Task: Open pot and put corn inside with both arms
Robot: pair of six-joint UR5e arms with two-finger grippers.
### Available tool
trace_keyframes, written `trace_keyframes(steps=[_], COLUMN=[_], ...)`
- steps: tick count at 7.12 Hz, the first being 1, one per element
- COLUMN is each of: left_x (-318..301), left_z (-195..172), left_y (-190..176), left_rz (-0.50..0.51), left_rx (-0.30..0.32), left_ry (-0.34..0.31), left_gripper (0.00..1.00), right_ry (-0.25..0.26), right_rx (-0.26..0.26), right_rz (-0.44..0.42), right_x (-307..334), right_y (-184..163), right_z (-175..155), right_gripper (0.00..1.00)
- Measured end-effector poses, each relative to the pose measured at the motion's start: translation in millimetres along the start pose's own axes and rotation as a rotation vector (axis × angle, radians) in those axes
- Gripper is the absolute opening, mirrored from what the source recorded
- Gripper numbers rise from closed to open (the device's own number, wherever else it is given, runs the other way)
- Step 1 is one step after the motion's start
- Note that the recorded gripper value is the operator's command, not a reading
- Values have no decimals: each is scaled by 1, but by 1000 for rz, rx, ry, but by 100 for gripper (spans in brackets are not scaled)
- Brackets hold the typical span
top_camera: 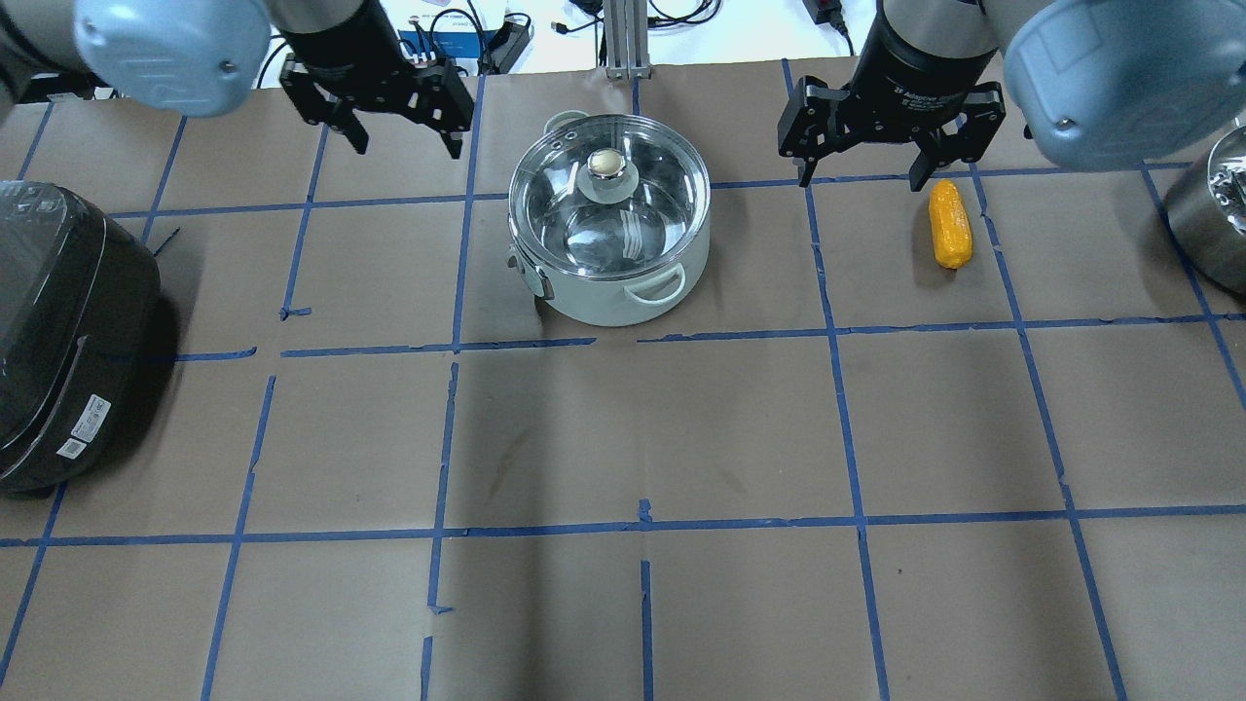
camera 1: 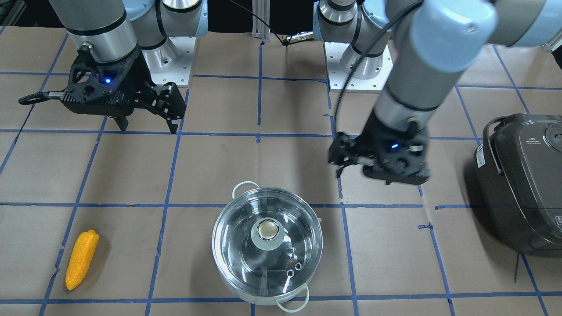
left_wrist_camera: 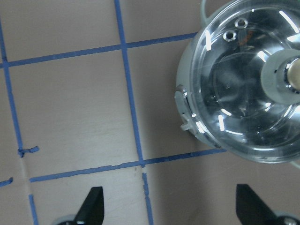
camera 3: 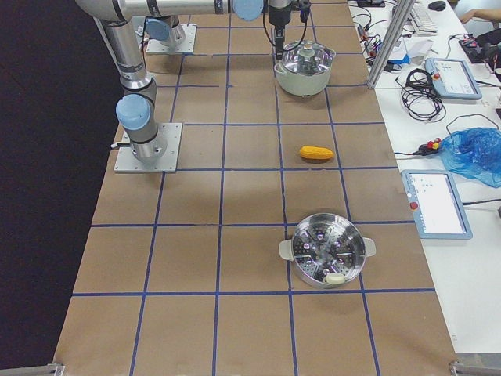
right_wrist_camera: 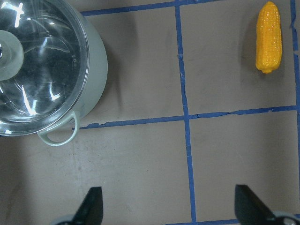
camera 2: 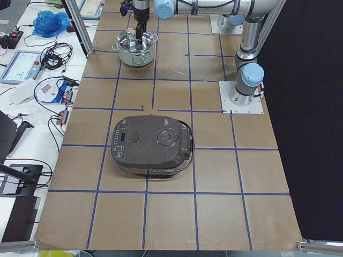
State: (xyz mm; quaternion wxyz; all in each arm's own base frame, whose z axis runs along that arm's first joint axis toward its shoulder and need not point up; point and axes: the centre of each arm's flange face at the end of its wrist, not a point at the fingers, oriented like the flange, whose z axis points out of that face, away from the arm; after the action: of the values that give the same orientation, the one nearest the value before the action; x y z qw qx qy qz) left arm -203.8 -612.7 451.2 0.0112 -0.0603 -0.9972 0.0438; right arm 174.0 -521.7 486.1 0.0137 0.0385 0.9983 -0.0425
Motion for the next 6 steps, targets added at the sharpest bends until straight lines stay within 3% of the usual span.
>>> trace_keyframes(steps=[2,3,4,6], left_x=[81,109,123,132], left_z=[40,52,60,80], left_y=[-42,-57,-64,-72], left_rz=[-55,-71,-84,-92], left_rx=[-8,-18,-30,-55], left_ry=[9,9,9,5], left_gripper=[100,100,100,100], right_ry=[5,8,14,22], right_rx=[-44,-33,-25,-55], right_rz=[-27,-54,-73,-73], right_x=[32,75,132,220], right_y=[-52,-94,-131,-179], right_z=[43,68,101,193], right_gripper=[100,100,100,100])
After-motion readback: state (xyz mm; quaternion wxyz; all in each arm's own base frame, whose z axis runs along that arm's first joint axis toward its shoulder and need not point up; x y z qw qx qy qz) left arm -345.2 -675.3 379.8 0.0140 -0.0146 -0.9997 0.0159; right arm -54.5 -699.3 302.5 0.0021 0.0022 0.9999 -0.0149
